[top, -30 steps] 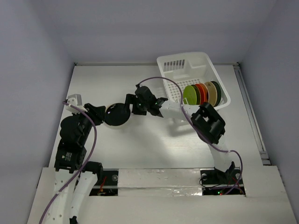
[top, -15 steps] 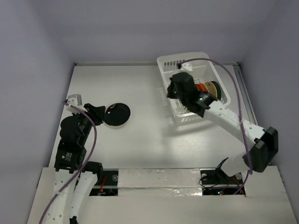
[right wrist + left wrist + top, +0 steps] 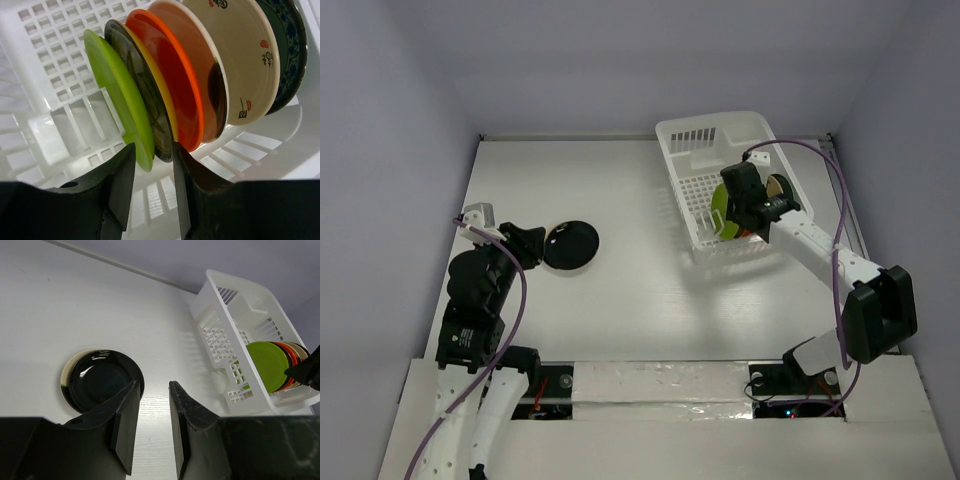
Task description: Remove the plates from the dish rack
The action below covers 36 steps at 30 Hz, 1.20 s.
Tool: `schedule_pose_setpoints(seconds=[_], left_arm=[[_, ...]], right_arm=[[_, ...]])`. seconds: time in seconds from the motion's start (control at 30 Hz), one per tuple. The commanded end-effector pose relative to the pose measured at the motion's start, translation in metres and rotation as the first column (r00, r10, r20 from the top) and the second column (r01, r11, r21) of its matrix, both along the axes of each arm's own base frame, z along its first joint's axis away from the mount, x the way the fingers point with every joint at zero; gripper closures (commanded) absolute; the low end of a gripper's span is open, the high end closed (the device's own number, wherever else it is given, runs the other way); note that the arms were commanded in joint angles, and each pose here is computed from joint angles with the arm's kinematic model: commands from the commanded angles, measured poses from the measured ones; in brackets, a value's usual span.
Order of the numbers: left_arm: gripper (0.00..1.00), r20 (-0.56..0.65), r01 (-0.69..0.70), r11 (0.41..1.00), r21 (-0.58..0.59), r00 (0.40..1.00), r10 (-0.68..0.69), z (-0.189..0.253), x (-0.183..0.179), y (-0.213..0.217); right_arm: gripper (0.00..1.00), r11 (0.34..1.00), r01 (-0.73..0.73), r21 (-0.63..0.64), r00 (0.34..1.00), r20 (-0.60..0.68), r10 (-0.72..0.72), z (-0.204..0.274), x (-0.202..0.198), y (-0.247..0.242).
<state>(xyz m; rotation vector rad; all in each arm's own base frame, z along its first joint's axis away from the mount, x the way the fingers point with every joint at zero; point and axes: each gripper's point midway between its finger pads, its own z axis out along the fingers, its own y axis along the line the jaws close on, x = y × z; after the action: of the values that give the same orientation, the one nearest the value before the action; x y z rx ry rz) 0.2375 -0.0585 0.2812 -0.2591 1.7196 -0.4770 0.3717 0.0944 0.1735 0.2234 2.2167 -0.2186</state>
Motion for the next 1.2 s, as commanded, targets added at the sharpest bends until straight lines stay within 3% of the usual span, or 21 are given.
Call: schedule_pose_setpoints(seconds=[0.0, 0.23, 0.47, 0.53, 0.57, 0.67, 0.8, 1.17], left_arm=[[0.73, 0.046, -0.002, 1.0, -0.013, 0.999, 0.002, 0.012, 0.001, 0.0], [0.73, 0.046, 0.0, 1.0, -0.014, 0.999, 0.001, 0.012, 0.001, 0.0], [0.73, 0.046, 0.001, 1.0, -0.014, 0.999, -0.001, 0.012, 0.001, 0.0], [0.73, 0.044, 0.003, 1.0, -0.014, 0.999, -0.002, 0.011, 0.001, -0.001], [0.73, 0.046, 0.003, 1.0, -0.014, 0.999, -0.002, 0.012, 0.001, -0.001], [0.73, 0.044, 0.007, 1.0, -0.014, 0.999, -0.007, 0.011, 0.002, -0.002], [0.73, 0.044, 0.007, 1.0, -0.014, 0.999, -0.007, 0.011, 0.001, -0.002], [0.73, 0.045, 0.004, 1.0, -0.016, 0.999, -0.004, 0.011, 0.001, -0.001]], right_arm=[[0.59, 1.0, -0.009, -0.008, 1.0, 0.021, 0.009, 0.006, 0.012, -0.003], [0.71, 0.999, 0.009, -0.049, 1.0, -0.007, -0.009, -0.007, 0.03, -0.008], [0.7, 0.996, 0.019, -0.084, 0.999, -0.035, -0.022, -0.005, 0.033, -0.011], [0.67, 0.994, 0.058, -0.09, 0.998, -0.005, -0.058, 0.007, 0.029, -0.019], [0.59, 0.994, 0.065, -0.088, 0.998, 0.003, -0.065, 0.01, 0.026, -0.021], [0.49, 0.996, 0.071, -0.059, 0.996, 0.048, -0.069, 0.033, 0.016, -0.025], [0.47, 0.998, 0.053, -0.029, 0.993, 0.104, -0.05, 0.062, 0.005, -0.024], [0.66, 0.998, -0.055, 0.022, 0.996, 0.07, 0.054, 0.048, 0.016, 0.003]])
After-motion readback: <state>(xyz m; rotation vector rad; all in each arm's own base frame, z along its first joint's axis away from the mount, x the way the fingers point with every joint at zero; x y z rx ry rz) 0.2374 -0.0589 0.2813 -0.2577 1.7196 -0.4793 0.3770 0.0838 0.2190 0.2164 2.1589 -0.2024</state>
